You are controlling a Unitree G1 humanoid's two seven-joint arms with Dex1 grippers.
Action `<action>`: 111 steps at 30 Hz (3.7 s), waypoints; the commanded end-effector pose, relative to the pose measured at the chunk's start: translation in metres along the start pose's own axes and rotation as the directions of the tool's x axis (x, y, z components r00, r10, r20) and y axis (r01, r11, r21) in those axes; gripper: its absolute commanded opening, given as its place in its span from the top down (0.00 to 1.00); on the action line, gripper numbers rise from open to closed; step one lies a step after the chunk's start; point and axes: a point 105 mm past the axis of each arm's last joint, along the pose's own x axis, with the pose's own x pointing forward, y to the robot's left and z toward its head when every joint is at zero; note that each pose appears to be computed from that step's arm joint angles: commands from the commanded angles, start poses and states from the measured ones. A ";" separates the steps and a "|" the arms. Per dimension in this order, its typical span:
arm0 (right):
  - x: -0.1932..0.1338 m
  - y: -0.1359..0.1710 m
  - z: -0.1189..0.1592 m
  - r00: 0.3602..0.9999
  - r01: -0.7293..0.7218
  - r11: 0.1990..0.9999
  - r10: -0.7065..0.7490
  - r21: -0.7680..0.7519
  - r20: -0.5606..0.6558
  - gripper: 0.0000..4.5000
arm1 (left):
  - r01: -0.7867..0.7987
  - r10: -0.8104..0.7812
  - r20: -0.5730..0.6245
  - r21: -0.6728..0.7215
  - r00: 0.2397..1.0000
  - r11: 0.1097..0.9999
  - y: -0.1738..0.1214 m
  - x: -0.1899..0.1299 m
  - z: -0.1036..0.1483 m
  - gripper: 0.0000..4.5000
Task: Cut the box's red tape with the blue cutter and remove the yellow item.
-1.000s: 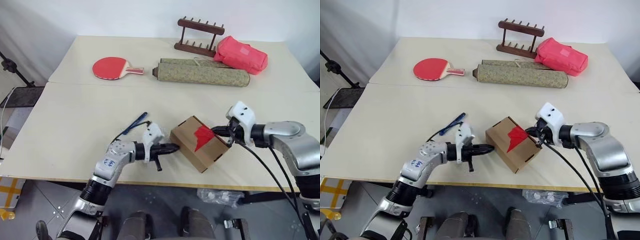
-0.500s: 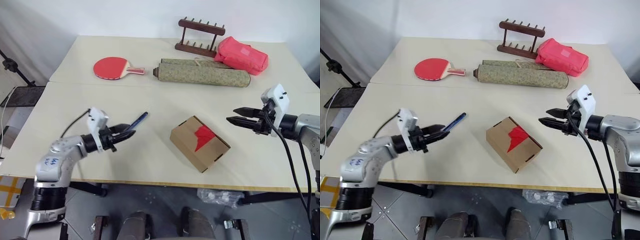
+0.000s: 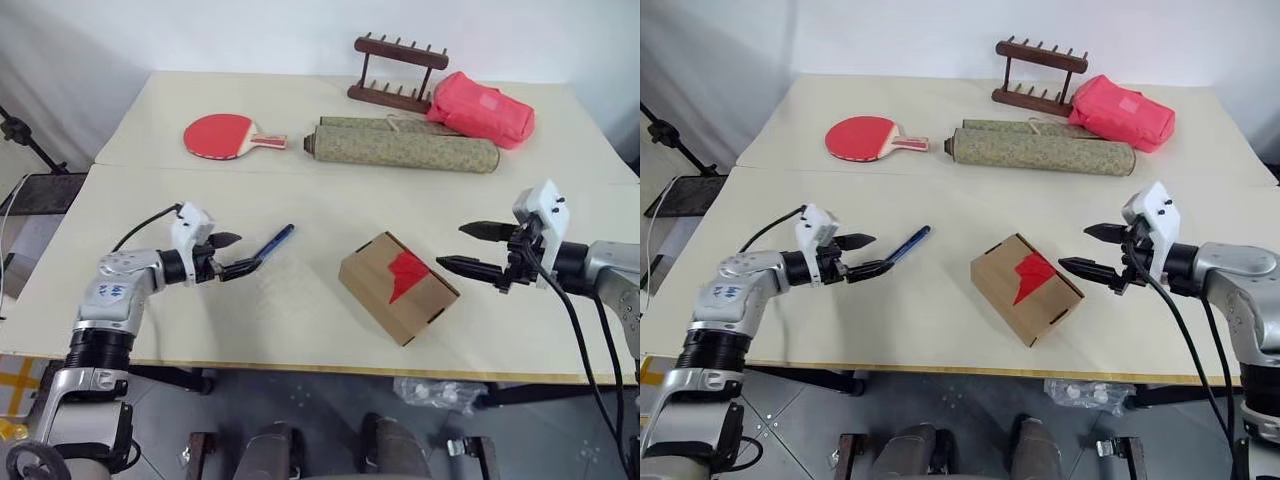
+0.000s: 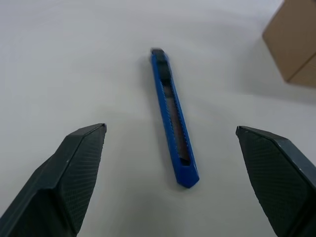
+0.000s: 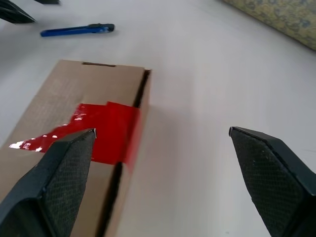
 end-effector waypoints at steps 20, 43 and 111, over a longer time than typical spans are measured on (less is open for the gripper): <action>-0.011 0.001 0.016 0.997 0.071 0.996 -0.068 -0.048 0.048 0.00 | 0.102 -0.084 -0.310 0.041 0.947 0.994 0.001 0.027 -0.034 0.65; 0.016 0.031 0.066 0.992 -0.033 0.975 0.058 -0.218 0.109 0.00 | 0.134 -0.092 -0.261 0.148 0.961 0.980 -0.007 0.008 -0.021 0.91; 0.182 0.195 -0.007 0.719 -0.666 0.373 0.554 -0.646 -0.420 1.00 | 0.533 -0.382 -0.427 0.325 0.819 0.781 -0.107 -0.045 -0.039 0.91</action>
